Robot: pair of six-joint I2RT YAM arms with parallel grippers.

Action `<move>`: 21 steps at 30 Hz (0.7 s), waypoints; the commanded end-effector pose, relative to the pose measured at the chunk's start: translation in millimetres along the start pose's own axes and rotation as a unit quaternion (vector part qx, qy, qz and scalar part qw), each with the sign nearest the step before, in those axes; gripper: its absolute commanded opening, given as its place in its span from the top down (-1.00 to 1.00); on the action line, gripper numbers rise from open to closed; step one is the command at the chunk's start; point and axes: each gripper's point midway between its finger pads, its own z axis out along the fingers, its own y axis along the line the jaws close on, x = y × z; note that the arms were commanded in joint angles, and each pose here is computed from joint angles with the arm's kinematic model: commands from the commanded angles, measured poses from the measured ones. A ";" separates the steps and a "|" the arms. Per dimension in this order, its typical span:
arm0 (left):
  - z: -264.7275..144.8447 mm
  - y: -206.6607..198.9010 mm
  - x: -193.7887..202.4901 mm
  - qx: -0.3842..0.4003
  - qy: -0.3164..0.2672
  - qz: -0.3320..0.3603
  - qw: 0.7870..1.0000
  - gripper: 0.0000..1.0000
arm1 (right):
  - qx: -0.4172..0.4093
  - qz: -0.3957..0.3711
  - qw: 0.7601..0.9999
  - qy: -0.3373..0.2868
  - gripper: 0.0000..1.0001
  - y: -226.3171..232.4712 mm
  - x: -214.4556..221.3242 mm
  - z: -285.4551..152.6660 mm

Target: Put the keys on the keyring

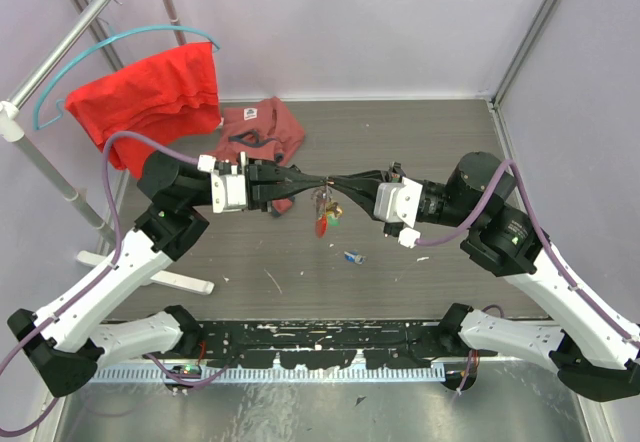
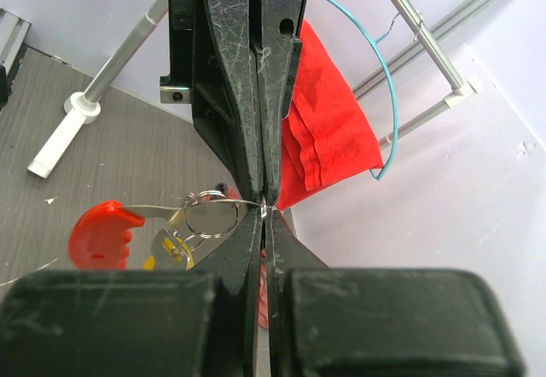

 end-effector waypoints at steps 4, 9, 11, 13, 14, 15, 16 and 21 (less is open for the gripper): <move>5.5 -5.2 -21.8 0.032 -0.029 0.021 0.999 1.00 | 0.020 -0.015 1.000 -0.015 0.92 -14.1 -10.9 2.7; 5.2 -6.2 -21.2 0.035 -0.025 0.020 0.999 1.00 | 0.029 -0.016 0.999 -0.018 0.88 -17.1 -14.7 -0.9; 5.3 -6.3 -20.9 0.036 -0.023 0.019 0.999 1.00 | 0.031 -0.015 0.999 -0.015 0.88 -17.4 -14.0 -1.4; 5.3 -5.8 -20.4 0.036 -0.020 0.018 0.999 1.00 | 0.032 -0.013 0.999 -0.011 0.93 -17.6 -12.2 -1.4; 5.3 -5.4 -20.9 0.036 -0.019 0.018 0.999 1.00 | 0.033 -0.012 0.999 -0.010 0.96 -17.9 -11.7 -1.6; 5.0 -5.2 -20.6 0.035 -0.017 0.018 0.999 1.00 | 0.034 -0.011 0.999 -0.008 0.98 -18.1 -10.9 -1.8; 4.9 -4.6 -20.4 0.033 -0.016 0.018 0.999 1.00 | 0.038 -0.013 0.999 -0.007 0.99 -19.8 -11.7 -2.9; 0.9 0.5 -23.5 0.007 -0.014 0.024 1.000 0.89 | 0.054 -0.018 0.998 -0.026 0.99 -22.7 -22.6 -11.1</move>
